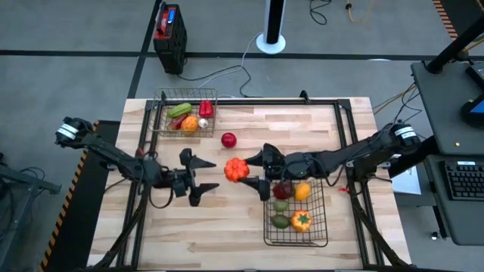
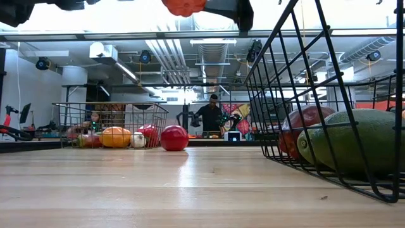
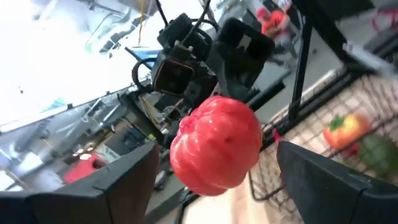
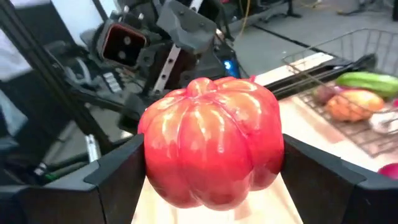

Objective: Sort produce into baskets
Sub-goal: Put the orange pumpkin into the gold wire basket

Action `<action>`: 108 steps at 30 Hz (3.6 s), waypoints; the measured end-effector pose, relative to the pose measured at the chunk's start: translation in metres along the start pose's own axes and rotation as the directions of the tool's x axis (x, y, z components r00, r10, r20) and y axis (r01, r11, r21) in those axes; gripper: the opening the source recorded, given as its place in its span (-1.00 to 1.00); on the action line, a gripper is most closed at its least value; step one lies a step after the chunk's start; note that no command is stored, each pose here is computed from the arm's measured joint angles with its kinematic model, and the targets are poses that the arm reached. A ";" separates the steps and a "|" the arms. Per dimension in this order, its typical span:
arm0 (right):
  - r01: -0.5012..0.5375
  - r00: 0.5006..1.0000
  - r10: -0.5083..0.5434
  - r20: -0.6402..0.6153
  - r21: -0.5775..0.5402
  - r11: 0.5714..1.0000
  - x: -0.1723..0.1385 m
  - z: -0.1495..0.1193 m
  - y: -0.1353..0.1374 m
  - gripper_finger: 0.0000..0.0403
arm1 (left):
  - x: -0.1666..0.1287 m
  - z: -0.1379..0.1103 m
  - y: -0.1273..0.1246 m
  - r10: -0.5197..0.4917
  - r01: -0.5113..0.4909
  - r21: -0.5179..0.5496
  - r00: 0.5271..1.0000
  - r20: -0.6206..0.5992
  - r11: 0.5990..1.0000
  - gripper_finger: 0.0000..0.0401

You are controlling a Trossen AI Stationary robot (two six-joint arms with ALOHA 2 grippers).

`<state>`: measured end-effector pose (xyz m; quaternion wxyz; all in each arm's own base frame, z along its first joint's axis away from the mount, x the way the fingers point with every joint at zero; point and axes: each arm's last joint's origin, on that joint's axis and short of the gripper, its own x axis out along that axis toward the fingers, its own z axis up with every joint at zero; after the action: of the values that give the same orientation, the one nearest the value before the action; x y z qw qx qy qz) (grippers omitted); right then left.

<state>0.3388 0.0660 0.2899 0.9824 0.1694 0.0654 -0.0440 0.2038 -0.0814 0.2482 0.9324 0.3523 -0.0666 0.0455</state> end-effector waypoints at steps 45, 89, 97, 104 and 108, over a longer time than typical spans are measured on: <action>-0.152 0.988 0.135 0.082 0.271 0.950 0.023 -0.023 -0.011 0.82 | 0.048 0.022 -0.015 0.102 -0.022 0.268 0.953 -0.286 0.963 0.24; -0.095 0.995 0.096 0.005 0.144 0.985 0.015 -0.020 -0.013 0.83 | -0.016 -0.168 0.209 -0.086 -0.430 -0.067 -0.026 -0.996 0.900 0.24; -0.089 0.996 0.091 -0.007 0.144 0.986 0.015 -0.021 -0.013 0.83 | -0.010 -0.201 0.200 -0.049 -0.396 0.037 -0.204 -0.978 0.918 0.24; -0.080 0.996 0.084 -0.021 0.142 0.987 0.015 -0.023 -0.014 0.83 | -0.005 -0.212 0.197 -0.070 -0.383 0.011 -0.198 -0.978 0.924 0.24; -0.077 0.996 0.081 -0.023 0.141 0.987 0.015 -0.023 -0.014 0.83 | -0.004 -0.212 0.197 -0.088 -0.379 -0.017 -0.170 -0.981 0.925 0.24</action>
<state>0.3496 0.0598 0.2616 0.9680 0.2411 0.0693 -0.0070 0.1935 0.2059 0.2180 0.6825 0.0340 0.6153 0.3931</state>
